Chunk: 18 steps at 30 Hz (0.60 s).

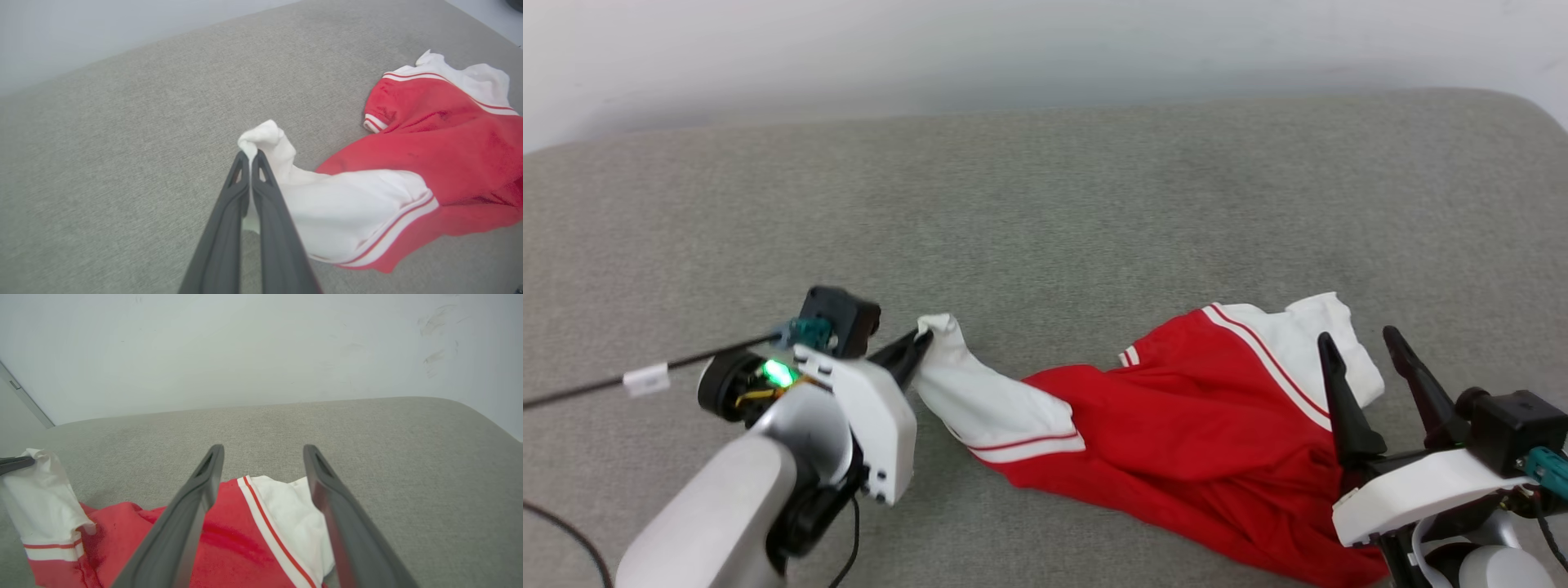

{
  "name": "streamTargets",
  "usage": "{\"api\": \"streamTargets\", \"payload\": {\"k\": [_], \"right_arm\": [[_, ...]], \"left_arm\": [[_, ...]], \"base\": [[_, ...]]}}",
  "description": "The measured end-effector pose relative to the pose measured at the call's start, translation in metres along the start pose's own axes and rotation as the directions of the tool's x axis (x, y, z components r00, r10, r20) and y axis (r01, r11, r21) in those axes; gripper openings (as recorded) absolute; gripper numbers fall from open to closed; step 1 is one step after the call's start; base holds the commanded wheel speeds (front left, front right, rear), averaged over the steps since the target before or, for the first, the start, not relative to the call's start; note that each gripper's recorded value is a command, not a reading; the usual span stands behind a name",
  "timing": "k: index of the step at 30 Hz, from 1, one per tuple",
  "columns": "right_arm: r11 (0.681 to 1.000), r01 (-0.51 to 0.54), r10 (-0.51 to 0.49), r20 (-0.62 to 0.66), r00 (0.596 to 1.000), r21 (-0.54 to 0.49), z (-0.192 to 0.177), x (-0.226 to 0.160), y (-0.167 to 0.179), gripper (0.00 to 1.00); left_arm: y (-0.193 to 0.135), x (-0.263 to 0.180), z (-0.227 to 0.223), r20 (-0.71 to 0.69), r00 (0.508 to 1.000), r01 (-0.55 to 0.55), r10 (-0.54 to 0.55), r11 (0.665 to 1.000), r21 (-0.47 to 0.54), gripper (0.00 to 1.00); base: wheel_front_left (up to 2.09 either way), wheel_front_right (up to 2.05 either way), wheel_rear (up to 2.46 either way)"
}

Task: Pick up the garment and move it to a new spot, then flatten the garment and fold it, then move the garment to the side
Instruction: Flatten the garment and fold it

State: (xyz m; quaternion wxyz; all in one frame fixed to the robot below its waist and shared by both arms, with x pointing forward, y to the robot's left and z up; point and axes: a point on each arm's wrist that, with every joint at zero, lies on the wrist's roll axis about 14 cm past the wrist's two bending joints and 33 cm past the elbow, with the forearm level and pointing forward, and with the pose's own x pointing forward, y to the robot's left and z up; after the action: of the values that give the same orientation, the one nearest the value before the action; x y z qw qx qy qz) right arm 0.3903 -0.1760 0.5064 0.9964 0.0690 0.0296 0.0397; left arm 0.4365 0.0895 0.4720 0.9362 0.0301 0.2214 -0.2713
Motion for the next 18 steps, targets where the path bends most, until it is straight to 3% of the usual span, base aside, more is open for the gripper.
{"api": "streamTargets", "payload": {"k": [4, 10, 18], "right_arm": [[1.000, -0.019, 0.019, 0.005, 1.000, 0.001, 0.002, 0.004, 0.006, 1.00], [0.999, -0.052, 0.052, 0.001, 0.999, 0.001, 0.003, 0.010, 0.017, 1.00], [0.998, -0.070, 0.070, -0.003, 0.998, 0.001, 0.004, 0.009, 0.023, 1.00]], "left_arm": [[-0.001, -0.024, -0.019, -0.007, 1.000, -0.023, 0.023, 1.000, -0.014, 0.00], [-0.010, -0.057, -0.083, -0.148, 0.988, -0.065, 0.049, 0.992, -0.105, 0.00], [0.003, -0.077, -0.142, -0.275, 0.951, -0.203, 0.140, 0.955, -0.216, 0.00]], "base": [[0.00, 0.00, 0.00], [0.00, 0.00, 0.00], [0.00, 0.00, 0.00]]}}
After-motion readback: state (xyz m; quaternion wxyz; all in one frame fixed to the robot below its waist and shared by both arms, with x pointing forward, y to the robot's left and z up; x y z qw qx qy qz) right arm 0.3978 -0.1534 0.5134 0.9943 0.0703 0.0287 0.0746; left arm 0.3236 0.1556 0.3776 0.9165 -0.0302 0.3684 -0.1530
